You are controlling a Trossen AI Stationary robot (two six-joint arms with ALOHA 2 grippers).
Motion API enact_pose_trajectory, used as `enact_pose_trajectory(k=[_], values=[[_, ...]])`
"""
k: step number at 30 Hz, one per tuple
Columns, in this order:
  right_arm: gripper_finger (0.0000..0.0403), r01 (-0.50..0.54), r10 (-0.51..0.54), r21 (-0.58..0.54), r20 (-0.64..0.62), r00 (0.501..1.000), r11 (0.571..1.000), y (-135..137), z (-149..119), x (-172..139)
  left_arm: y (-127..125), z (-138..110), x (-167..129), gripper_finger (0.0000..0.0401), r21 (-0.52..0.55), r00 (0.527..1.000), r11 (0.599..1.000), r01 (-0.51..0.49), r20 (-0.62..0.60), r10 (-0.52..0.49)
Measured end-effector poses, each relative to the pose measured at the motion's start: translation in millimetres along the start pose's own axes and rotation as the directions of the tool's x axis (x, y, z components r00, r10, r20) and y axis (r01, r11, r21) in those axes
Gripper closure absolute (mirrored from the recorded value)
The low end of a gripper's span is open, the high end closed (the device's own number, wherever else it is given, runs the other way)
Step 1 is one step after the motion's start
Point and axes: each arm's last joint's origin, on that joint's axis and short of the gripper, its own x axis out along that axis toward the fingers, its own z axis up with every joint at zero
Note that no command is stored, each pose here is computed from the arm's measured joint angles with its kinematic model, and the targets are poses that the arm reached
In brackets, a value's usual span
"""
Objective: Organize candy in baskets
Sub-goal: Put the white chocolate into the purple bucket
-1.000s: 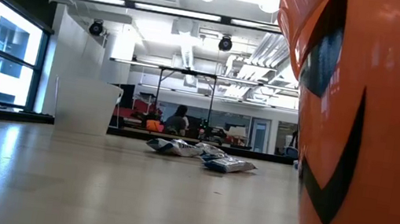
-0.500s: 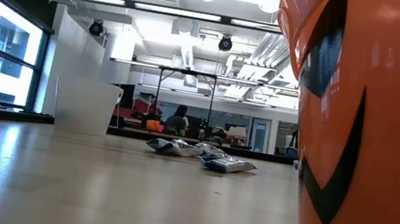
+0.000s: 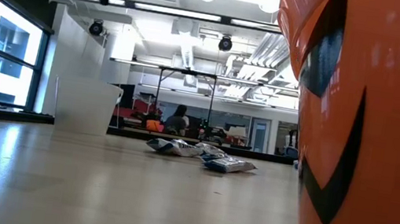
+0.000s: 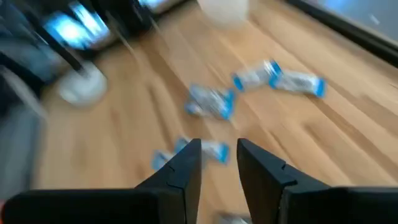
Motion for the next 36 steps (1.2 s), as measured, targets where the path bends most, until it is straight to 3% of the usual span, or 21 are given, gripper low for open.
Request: enact_pose_trajectory(k=[6,12,15,18,23,27,31,33,36], values=[[0.0291,0.163,-0.187,-0.112,-0.260,0.947,0.980,-7.8,36.6,33.0,11.0,-11.3,-1.3,0.0313,0.026,0.987,0.991,-0.128,-0.097,0.130],[0.0288,0.178,-0.271,-0.267,-0.368,0.889,0.947,-19.9,73.7,59.8,12.2,-12.7,-1.6,0.0313,0.074,0.984,0.988,-0.134,-0.111,0.142],[0.0288,0.136,-0.304,-0.367,-0.451,0.839,0.920,-27.3,80.9,76.8,12.4,-12.6,-1.6,0.0313,0.099,0.983,0.986,-0.136,-0.108,0.147],[0.0288,0.059,-0.345,-0.506,-0.495,0.798,0.861,-31.5,86.0,93.3,14.8,-14.7,-2.4,0.0313,0.137,0.977,0.977,-0.161,-0.122,0.178],[0.0288,-0.091,-0.412,-0.696,-0.519,0.749,0.712,-36.2,88.9,120.1,25.0,-19.7,-10.4,0.0313,0.157,0.963,0.963,-0.220,-0.121,0.240],[0.0288,-0.210,-0.421,-0.778,-0.521,0.742,0.592,-39.3,88.2,138.4,34.5,-22.1,-17.6,0.0313,0.149,0.958,0.958,-0.245,-0.113,0.262],[0.0288,-0.250,-0.439,-0.853,-0.462,0.771,0.459,-43.2,90.6,157.8,41.4,-21.3,-22.1,0.0313,0.152,0.958,0.953,-0.264,-0.077,0.277],[0.0288,-0.234,-0.449,-0.859,-0.448,0.773,0.455,-46.5,88.7,169.9,44.6,-21.0,-24.1,0.0313,0.149,0.956,0.950,-0.274,-0.063,0.286],[0.0289,-0.224,-0.470,-0.840,-0.475,0.744,0.494,-55.5,80.2,187.6,48.4,-20.4,-25.9,0.0313,0.134,0.955,0.949,-0.285,-0.049,0.294]])
